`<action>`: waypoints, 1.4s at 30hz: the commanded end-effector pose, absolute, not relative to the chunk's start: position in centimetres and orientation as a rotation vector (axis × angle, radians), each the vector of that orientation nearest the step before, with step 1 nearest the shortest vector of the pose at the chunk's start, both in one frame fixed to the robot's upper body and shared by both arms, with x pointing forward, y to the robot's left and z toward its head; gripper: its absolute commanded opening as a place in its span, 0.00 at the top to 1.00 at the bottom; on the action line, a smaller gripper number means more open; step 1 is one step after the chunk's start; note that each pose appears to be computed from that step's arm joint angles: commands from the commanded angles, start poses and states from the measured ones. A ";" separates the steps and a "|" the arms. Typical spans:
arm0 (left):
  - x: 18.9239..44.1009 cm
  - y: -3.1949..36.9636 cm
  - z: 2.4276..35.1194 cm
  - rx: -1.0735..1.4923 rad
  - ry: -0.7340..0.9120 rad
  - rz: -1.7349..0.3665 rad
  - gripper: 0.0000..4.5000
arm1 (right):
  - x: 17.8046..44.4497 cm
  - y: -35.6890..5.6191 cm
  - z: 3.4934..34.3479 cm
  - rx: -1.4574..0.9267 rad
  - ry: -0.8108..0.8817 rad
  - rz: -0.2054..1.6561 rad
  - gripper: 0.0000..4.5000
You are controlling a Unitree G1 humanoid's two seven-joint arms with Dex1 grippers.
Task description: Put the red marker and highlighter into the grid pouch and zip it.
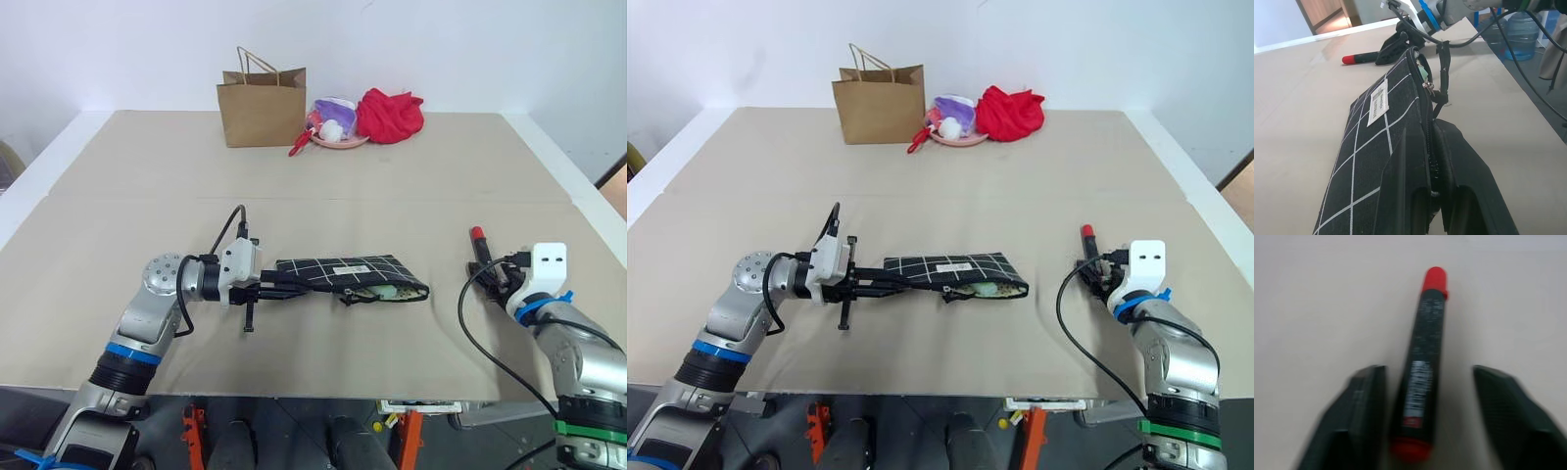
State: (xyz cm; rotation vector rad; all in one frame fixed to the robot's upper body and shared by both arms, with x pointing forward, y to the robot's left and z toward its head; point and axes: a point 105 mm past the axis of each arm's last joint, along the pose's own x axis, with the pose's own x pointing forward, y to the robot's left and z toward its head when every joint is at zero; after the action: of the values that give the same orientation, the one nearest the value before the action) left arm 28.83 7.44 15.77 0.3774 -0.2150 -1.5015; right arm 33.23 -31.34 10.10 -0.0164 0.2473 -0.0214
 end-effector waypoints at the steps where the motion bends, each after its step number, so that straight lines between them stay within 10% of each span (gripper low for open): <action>1: 28.5 7.3 16.6 0.394 -0.258 -1.503 1.00 | 31.9 -32.2 7.2 -0.003 0.367 -0.084 0.77; 8: 28.6 7.3 16.6 0.392 -0.258 -1.501 1.00 | 31.8 -32.1 8.9 -0.073 0.323 -0.025 0.86; 18: 28.4 7.3 16.5 0.388 -0.247 -1.527 1.00 | 28.3 -22.8 20.7 -0.200 0.060 0.875 0.86; 24: 28.5 7.1 16.5 0.385 -0.251 -1.532 1.00 | 23.3 -19.1 19.6 -0.155 0.276 1.233 0.86; 42: 28.2 7.0 16.7 0.382 -0.255 -1.533 1.00 | 23.2 -20.5 16.6 -0.120 0.404 1.174 0.86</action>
State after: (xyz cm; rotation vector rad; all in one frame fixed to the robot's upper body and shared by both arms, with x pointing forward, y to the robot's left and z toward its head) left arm 28.65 7.23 15.69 0.3646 -0.2070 -1.5210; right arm 23.02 -20.26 15.32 -0.1029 0.4459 1.1825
